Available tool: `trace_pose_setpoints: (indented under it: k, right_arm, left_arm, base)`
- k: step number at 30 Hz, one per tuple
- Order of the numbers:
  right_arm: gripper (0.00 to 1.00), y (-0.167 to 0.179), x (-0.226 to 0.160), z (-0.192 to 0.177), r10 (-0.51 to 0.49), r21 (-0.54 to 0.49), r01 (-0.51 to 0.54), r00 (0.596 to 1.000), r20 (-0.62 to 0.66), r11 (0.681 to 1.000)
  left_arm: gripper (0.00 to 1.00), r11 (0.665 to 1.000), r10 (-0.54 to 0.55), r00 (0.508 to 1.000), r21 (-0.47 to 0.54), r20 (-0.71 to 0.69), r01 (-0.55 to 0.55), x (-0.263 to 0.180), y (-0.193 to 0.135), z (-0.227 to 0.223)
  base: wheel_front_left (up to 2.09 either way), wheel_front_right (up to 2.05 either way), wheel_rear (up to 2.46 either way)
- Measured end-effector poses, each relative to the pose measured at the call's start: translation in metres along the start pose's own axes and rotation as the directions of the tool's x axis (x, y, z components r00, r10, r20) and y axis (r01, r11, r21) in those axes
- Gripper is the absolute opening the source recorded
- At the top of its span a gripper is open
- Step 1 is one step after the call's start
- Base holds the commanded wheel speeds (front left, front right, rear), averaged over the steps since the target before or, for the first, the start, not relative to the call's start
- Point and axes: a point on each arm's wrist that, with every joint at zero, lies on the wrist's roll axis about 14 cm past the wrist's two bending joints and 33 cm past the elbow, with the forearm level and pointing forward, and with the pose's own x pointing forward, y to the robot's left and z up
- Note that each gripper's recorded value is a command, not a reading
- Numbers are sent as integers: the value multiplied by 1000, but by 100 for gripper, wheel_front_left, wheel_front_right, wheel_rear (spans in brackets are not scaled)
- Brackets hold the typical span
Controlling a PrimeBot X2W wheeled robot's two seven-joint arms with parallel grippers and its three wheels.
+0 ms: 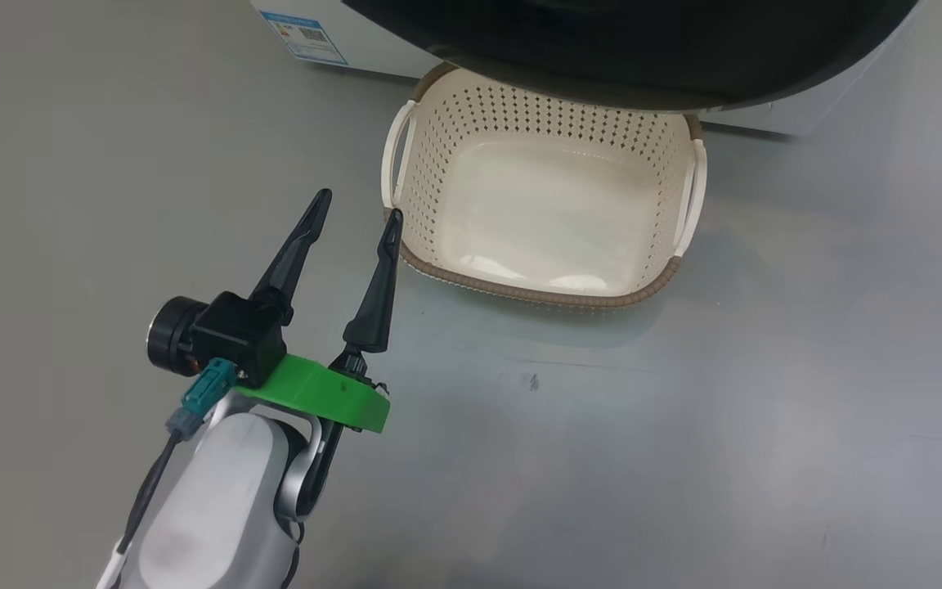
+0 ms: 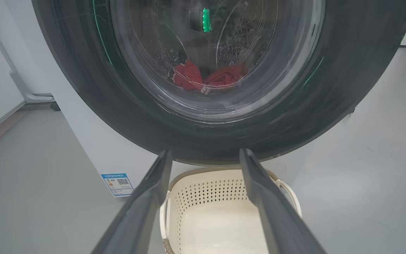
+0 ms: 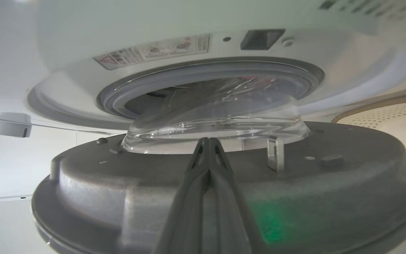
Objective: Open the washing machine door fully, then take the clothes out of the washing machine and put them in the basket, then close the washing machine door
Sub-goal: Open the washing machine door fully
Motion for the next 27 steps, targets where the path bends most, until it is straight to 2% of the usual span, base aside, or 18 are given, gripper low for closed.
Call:
trace_pose_setpoints:
  k: [27]
  right_arm:
    - [0, -2, -19, -86, 58, 64, -49, 986, -158, 997]
  left_arm:
    - [100, 999, -46, 998, -18, 41, 46, -8, -20, 18]
  base:
    - [0, 0, 0]
